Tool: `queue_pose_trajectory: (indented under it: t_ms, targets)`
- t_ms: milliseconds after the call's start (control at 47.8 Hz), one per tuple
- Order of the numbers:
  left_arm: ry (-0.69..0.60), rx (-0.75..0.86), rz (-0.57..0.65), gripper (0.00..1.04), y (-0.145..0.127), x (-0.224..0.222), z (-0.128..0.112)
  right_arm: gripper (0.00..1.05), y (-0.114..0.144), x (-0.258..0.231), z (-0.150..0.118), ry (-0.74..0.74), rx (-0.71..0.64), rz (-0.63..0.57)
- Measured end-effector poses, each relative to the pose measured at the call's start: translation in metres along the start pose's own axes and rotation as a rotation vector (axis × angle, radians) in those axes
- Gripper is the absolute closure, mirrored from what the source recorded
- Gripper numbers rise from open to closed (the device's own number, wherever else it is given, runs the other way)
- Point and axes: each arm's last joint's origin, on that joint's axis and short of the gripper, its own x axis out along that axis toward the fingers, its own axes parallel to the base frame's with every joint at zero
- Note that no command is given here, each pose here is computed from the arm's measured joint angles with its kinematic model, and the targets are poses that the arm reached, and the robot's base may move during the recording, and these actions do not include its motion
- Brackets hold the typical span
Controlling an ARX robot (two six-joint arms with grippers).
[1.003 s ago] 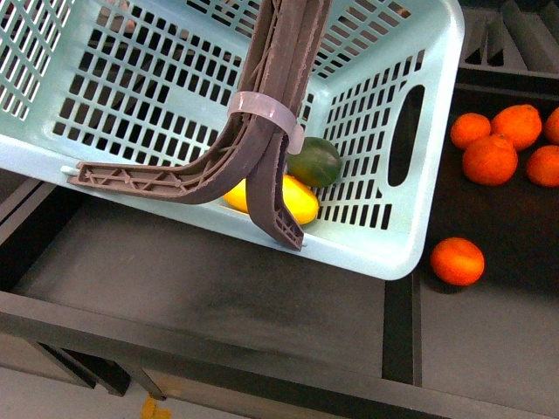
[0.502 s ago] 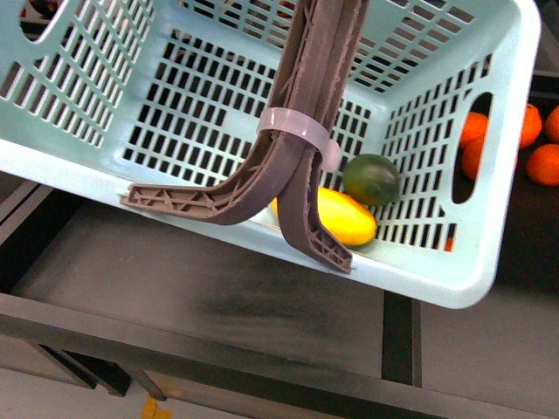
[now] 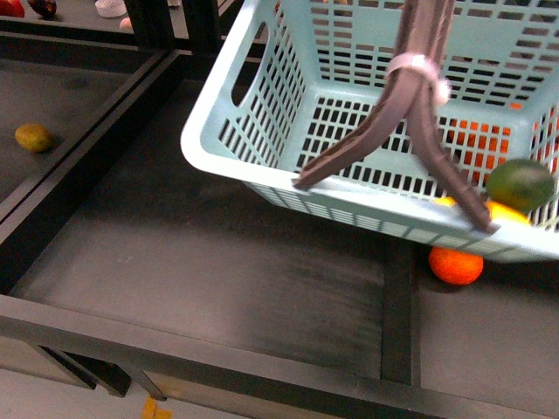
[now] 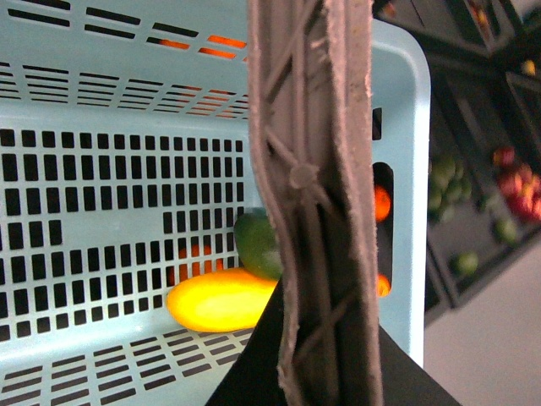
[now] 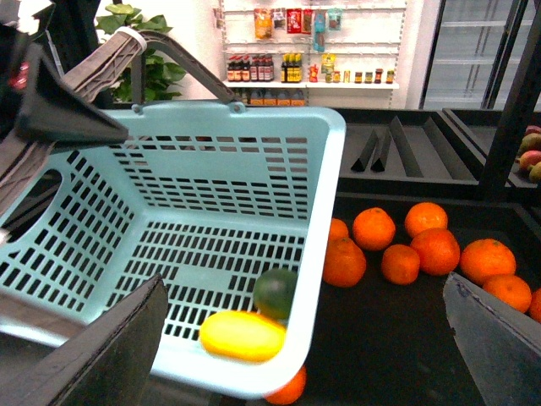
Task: Pick mango and avocado into basket
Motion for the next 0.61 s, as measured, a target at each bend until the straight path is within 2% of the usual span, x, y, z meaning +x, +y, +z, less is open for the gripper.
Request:
queue_pose_trajectory:
  t_ms: [63, 146, 251, 314, 418, 606]
  targets:
    - [-0.045, -0.12, 0.046, 0.98, 0.0, 0.012, 0.011, 0.08, 0.0, 0.0, 0.0, 0.0, 0.0, 0.0]
    - [-0.182, -0.366, 0.191, 0.98, 0.011, 0.035, 0.039, 0.08, 0.0, 0.0, 0.0, 0.0, 0.0, 0.0]
    - [-0.333, -0.599, 0.343, 0.98, 0.049, 0.054, 0.072, 0.08, 0.0, 0.0, 0.0, 0.0, 0.0, 0.0]
    - [-0.394, -0.716, 0.414, 0.99, 0.078, 0.062, 0.084, 0.08, 0.0, 0.0, 0.0, 0.0, 0.0, 0.0]
    - [-0.446, -0.868, 0.497, 0.99, 0.108, 0.076, 0.086, 0.08, 0.0, 0.0, 0.0, 0.0, 0.0, 0.001]
    - [-0.508, -1.05, 0.533, 0.99, 0.131, 0.094, 0.077, 0.08, 0.0, 0.0, 0.0, 0.0, 0.0, 0.0]
